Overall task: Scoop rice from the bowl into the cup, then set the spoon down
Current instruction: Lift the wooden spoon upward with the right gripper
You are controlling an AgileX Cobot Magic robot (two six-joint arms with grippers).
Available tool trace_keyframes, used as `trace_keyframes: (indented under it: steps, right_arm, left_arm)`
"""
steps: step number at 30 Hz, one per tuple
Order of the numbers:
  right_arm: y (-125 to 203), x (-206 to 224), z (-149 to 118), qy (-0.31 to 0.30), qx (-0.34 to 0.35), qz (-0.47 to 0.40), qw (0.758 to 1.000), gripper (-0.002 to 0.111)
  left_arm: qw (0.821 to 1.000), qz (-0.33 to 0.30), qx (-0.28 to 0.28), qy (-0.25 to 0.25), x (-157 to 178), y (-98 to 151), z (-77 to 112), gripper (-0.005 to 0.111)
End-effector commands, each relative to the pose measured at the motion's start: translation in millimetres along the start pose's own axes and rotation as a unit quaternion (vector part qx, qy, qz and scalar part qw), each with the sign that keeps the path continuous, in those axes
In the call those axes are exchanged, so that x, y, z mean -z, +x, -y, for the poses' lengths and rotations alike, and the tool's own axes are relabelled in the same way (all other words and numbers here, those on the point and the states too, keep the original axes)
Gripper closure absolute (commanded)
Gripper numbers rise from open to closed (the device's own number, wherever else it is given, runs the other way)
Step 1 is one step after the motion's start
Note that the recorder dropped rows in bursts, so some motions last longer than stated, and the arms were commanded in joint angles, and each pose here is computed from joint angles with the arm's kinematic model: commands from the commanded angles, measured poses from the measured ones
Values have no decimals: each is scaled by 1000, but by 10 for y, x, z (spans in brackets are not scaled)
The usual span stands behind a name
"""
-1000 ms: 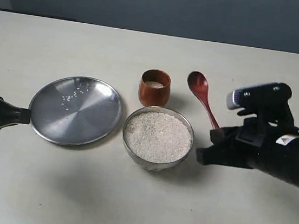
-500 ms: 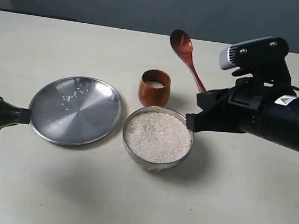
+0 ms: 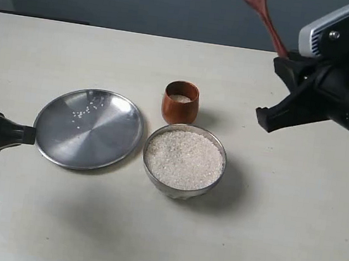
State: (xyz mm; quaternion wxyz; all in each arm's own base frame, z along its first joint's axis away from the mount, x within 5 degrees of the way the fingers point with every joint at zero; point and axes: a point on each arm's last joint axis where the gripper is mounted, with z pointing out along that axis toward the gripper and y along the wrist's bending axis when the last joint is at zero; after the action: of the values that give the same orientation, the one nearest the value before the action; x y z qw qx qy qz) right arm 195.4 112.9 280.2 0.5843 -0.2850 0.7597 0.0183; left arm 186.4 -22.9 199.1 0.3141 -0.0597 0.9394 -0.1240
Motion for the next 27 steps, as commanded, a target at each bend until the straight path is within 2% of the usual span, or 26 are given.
trace_keyframes:
  steps: [1,4,9,27]
  right_arm:
    - [95,70,178,90,56,-57,993,109]
    - [179,99,248,123,94,-111,982,109]
    - [214,130,316,162,89,-135,973,109]
    - [187,107,267,134,94,-118,979,109]
  left_arm:
    - [1000,3,-3,0,-3,-19,6,106]
    - [1000,3,-3,0,-3,-19,6,106]
    - [1000,5,-3,0,-3,-21,5,106]
    - [1000,5,-3,0,-3,-21,5,106]
